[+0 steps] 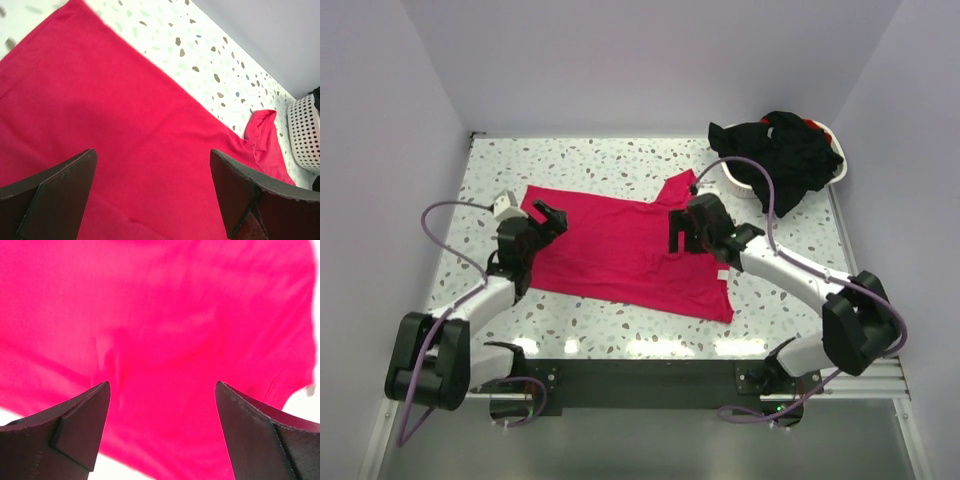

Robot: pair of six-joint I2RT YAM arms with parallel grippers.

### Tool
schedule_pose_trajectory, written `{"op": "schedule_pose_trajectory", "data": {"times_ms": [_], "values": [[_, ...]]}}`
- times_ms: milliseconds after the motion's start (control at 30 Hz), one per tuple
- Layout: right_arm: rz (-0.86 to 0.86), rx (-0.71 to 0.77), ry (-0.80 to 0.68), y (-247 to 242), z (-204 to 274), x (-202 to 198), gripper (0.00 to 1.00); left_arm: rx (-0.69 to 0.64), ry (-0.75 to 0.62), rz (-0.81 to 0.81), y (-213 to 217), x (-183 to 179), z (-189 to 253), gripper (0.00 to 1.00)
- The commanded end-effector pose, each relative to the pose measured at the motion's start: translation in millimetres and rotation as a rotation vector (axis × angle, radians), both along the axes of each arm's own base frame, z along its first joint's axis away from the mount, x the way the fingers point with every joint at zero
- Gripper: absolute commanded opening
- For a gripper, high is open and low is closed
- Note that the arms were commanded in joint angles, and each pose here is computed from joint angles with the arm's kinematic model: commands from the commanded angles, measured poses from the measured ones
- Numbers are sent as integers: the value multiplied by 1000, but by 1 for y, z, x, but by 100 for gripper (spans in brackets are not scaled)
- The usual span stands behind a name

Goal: Fold and stack the t-shirts
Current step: Fold the tshirt

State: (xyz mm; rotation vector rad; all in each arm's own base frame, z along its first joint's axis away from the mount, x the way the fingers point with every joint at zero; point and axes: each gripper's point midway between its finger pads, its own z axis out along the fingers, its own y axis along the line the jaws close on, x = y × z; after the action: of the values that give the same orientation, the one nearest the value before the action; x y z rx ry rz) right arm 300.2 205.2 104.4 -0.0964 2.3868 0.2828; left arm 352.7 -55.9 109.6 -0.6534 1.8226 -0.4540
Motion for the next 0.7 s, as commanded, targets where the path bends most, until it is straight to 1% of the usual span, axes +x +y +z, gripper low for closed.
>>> {"op": "schedule_pose_trajectory", "data": {"times_ms": [0,33,100,133,167,200,233,267,300,333,367,400,467,500,533,600,633,667], "values": [[-31,-27,-92,-7,22,46,88,91,-102,-97,-15,41,50,100],[-38,-28,-127,-6,35,61,87,103,-96,-108,-16,47,51,100],[-59,-50,-125,-10,29,84,85,134,-49,-135,-20,58,42,100],[-56,-43,-157,-7,41,99,81,138,-71,-139,-22,70,55,100],[-72,-58,-137,-11,29,112,79,147,-50,-152,-24,77,48,100],[-79,-64,-139,-11,28,121,77,163,-40,-160,-24,81,46,100],[-85,-53,-172,-10,41,137,75,167,-59,-162,-25,91,56,100],[-101,-61,-167,-15,37,148,71,174,-36,-163,-24,96,48,100],[-102,-74,-140,-15,21,158,70,182,-24,-165,-22,100,45,100],[-106,-64,-159,-13,28,173,68,187,-18,-170,-23,109,44,100],[-120,-63,-154,-17,26,182,65,191,-12,-169,-22,113,43,100],[-119,-68,-127,-17,8,191,64,202,-20,-169,-21,119,48,100],[-142,-40,-154,-21,17,214,63,219,4,-166,-18,127,40,100],[-140,-38,-128,-20,0,221,61,235,3,-161,-15,133,44,100],[-147,-20,-154,-19,10,234,60,244,24,-152,-11,136,36,100],[-162,-22,-152,-24,4,248,58,252,31,-135,-2,143,35,100],[-170,-25,-155,-25,-1,261,58,249,48,-135,1,145,28,100],[-170,-28,-151,-25,-3,266,57,247,52,-126,7,147,26,100]]}}
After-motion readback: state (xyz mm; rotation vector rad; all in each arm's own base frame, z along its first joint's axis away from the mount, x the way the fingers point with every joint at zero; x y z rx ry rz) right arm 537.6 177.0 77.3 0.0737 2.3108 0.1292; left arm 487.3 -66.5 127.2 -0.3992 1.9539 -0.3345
